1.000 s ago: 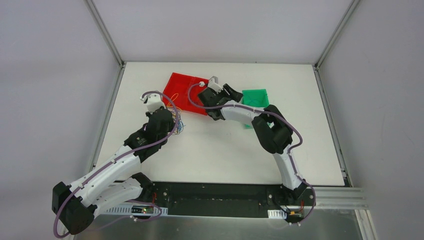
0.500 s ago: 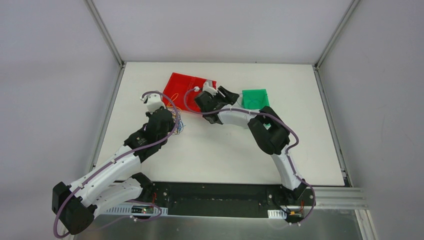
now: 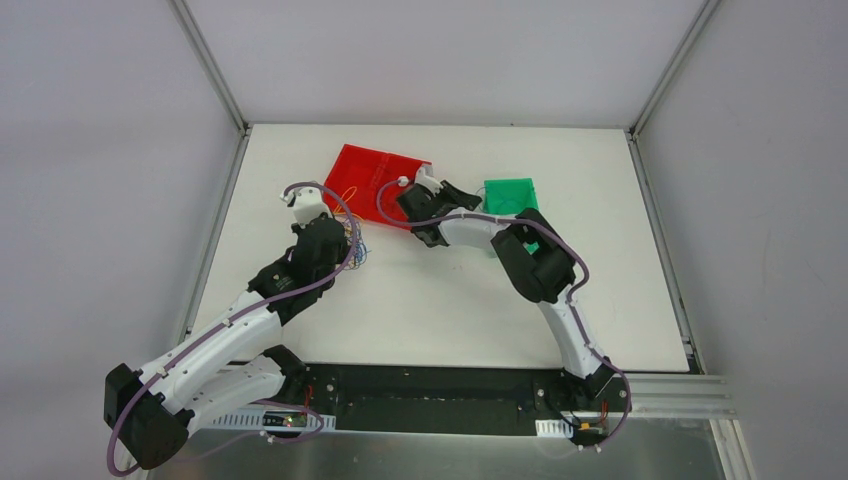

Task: Untangle the cables

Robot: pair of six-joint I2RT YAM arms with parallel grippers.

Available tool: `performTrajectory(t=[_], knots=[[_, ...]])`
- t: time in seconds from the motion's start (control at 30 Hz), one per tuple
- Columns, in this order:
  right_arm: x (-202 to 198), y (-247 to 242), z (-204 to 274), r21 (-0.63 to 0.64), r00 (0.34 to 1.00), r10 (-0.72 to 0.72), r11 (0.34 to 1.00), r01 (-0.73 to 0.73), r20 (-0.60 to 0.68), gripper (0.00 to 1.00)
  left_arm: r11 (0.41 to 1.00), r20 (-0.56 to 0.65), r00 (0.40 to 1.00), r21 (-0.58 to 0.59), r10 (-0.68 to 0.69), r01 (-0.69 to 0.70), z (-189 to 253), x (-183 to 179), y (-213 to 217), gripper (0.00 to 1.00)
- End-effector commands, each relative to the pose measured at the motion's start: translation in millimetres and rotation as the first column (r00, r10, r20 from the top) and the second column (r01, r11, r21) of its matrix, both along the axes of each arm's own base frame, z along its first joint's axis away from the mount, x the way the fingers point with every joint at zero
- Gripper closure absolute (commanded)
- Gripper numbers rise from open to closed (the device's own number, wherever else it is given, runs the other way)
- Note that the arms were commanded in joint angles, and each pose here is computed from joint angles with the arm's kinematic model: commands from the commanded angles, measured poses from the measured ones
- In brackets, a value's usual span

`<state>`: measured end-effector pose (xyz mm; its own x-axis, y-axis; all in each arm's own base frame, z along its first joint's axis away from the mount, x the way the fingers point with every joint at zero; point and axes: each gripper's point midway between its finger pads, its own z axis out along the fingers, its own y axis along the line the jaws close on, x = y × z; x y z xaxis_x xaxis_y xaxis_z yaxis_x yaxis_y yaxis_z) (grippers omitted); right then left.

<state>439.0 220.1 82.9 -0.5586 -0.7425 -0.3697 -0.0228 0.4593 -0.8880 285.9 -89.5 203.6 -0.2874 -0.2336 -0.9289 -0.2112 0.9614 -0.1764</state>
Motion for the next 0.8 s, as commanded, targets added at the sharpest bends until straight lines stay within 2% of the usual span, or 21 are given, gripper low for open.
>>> performTrajectory(t=[0.0,0.13,0.27,0.43,0.57,0.67,0.77], knots=[[1.0,0.4,21.7,0.042,0.998,-0.021,0.999,0.019,0.055,0.89,1.000,0.035,0.999,0.003,0.011,-0.011,10.5,3.3,1.4,1.00],[-2.8,1.0,40.4,0.112,0.996,-0.016,0.994,0.007,0.086,1.00,1.000,0.034,0.999,0.005,0.010,-0.010,10.4,3.6,1.0,1.00],[-9.1,1.8,57.2,0.255,0.995,-0.001,0.967,-0.025,0.103,1.00,1.000,0.033,0.999,0.006,0.009,-0.009,10.0,3.7,0.9,1.00],[-15.8,-2.7,63.2,0.466,0.997,0.010,0.883,-0.048,0.082,1.00,1.000,0.032,0.999,0.005,0.007,-0.008,9.7,3.9,0.3,1.00],[-17.0,-12.0,61.3,0.661,0.999,-0.006,0.750,-0.024,0.043,1.00,1.000,0.031,0.999,0.007,0.008,-0.008,9.5,3.8,0.6,1.00],[-18.4,-19.7,54.4,0.807,1.000,0.003,0.590,0.017,-0.024,1.00,1.000,0.033,0.999,0.006,0.008,-0.008,10.2,3.8,0.7,1.00],[-18.2,-33.6,43.4,0.893,0.996,-0.017,0.441,0.083,-0.085,1.00,1.000,0.032,0.999,0.006,0.007,-0.007,9.9,3.7,0.6,1.00]])
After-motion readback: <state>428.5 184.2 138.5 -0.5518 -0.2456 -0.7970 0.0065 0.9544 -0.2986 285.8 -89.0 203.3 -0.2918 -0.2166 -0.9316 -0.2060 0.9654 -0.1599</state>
